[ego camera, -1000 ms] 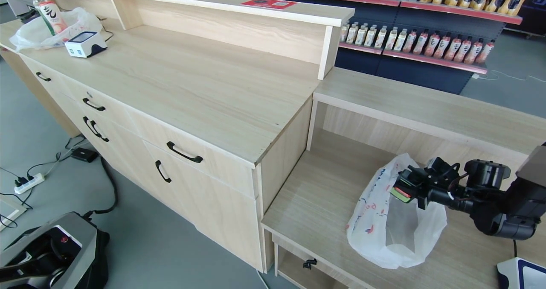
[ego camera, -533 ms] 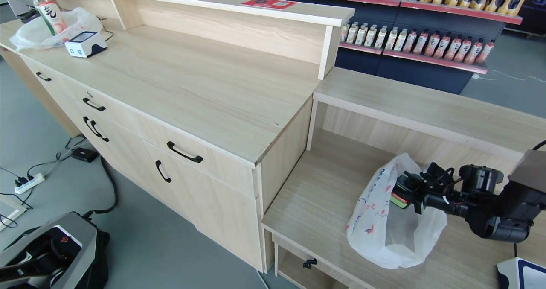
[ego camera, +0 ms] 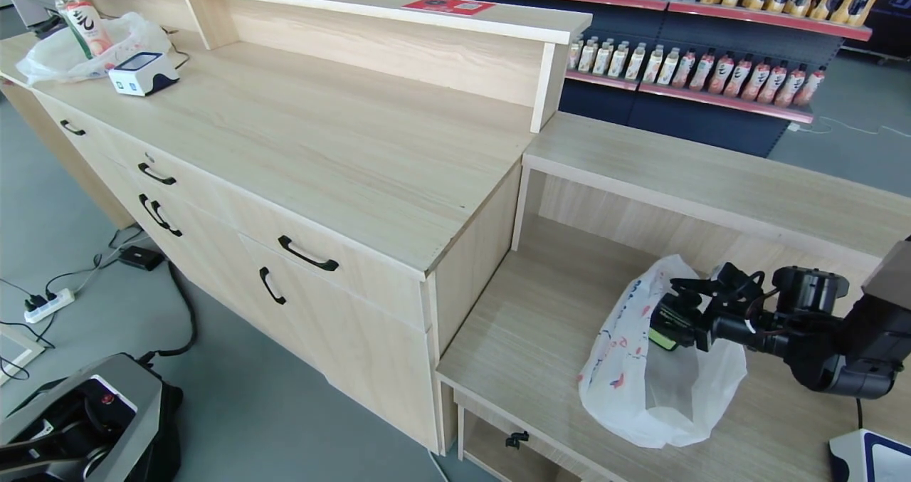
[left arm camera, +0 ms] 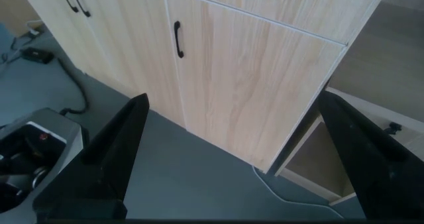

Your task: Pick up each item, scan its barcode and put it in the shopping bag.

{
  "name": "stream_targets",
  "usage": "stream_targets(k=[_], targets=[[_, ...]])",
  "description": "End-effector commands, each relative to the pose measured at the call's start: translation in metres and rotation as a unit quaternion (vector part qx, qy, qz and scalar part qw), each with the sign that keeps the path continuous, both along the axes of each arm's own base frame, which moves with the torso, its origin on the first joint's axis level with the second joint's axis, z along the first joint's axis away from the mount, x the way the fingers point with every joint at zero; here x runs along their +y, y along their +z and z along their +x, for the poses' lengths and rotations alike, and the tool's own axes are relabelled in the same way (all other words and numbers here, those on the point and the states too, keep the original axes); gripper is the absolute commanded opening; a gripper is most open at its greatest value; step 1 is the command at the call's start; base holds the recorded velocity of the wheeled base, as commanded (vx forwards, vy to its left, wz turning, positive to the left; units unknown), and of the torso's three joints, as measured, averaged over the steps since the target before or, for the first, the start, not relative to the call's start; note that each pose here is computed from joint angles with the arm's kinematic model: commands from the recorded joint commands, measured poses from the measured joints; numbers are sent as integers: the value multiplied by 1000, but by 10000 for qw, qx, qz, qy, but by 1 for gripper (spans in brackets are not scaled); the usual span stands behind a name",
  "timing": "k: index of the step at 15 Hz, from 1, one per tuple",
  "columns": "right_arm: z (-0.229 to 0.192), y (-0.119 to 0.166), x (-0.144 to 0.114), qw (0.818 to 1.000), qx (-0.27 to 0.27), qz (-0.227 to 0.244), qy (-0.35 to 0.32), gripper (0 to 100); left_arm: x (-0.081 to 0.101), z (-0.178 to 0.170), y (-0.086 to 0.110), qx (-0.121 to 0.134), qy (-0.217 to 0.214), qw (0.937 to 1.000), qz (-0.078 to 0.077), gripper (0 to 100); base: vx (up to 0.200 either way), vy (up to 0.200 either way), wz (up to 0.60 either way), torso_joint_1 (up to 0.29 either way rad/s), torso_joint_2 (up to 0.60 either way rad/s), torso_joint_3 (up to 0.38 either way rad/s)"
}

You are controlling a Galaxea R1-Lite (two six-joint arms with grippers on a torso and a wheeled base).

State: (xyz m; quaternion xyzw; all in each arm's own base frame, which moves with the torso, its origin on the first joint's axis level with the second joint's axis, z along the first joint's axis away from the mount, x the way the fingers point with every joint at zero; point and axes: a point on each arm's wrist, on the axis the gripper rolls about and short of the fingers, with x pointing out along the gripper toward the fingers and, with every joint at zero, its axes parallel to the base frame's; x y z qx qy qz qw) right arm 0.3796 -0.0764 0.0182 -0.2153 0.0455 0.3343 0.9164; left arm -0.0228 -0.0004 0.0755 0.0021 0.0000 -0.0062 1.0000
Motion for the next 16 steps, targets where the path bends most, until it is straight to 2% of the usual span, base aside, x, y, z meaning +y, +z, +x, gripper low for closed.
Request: stream_targets(k=[1, 3, 4, 5, 6, 7, 8, 13, 14, 16], targets=[[-35, 81, 12, 9991, -408, -137, -15, 100, 0, 0, 0, 0, 0, 10000, 2, 100, 0, 0, 0, 0, 0, 0], [-98, 131, 19, 9983, -501, -194, -209, 100, 0, 0, 0, 0, 0, 10000, 2, 100, 0, 0, 0, 0, 0, 0], [-117, 140, 20, 9979, -530, -216, -290, 100, 0, 0, 0, 0, 0, 10000, 2, 100, 0, 0, 0, 0, 0, 0], [-152, 153, 19, 9955, -701, -442, -455, 100, 0, 0, 0, 0, 0, 10000, 2, 100, 0, 0, 0, 0, 0, 0], [-168, 161, 14, 9920, -851, -711, -606, 100, 0, 0, 0, 0, 8, 10000, 2, 100, 0, 0, 0, 0, 0, 0], [-180, 168, 11, 9869, -1062, -1006, -680, 100, 0, 0, 0, 0, 0, 10000, 2, 100, 0, 0, 0, 0, 0, 0], [-186, 175, 12, 9839, -1244, -1102, -653, 100, 0, 0, 0, 0, 0, 10000, 2, 100, 0, 0, -600, -2, 2, 2], [-208, 202, 21, 9726, -1864, -1252, -600, 100, 0, 0, 0, 0, 0, 10000, 2, 100, 0, 0, -600, 2, 5, 7], [-211, 204, 21, 9719, -1866, -1226, -751, 100, 0, 0, 0, 0, 0, 10000, 2, 100, 0, 0, -600, 2, 2, 7], [-216, 215, 20, 9650, -1734, -995, -1698, 100, 0, 0, 0, 8, 0, 10000, 2, 100, 0, 0, -600, 0, 2, 5]])
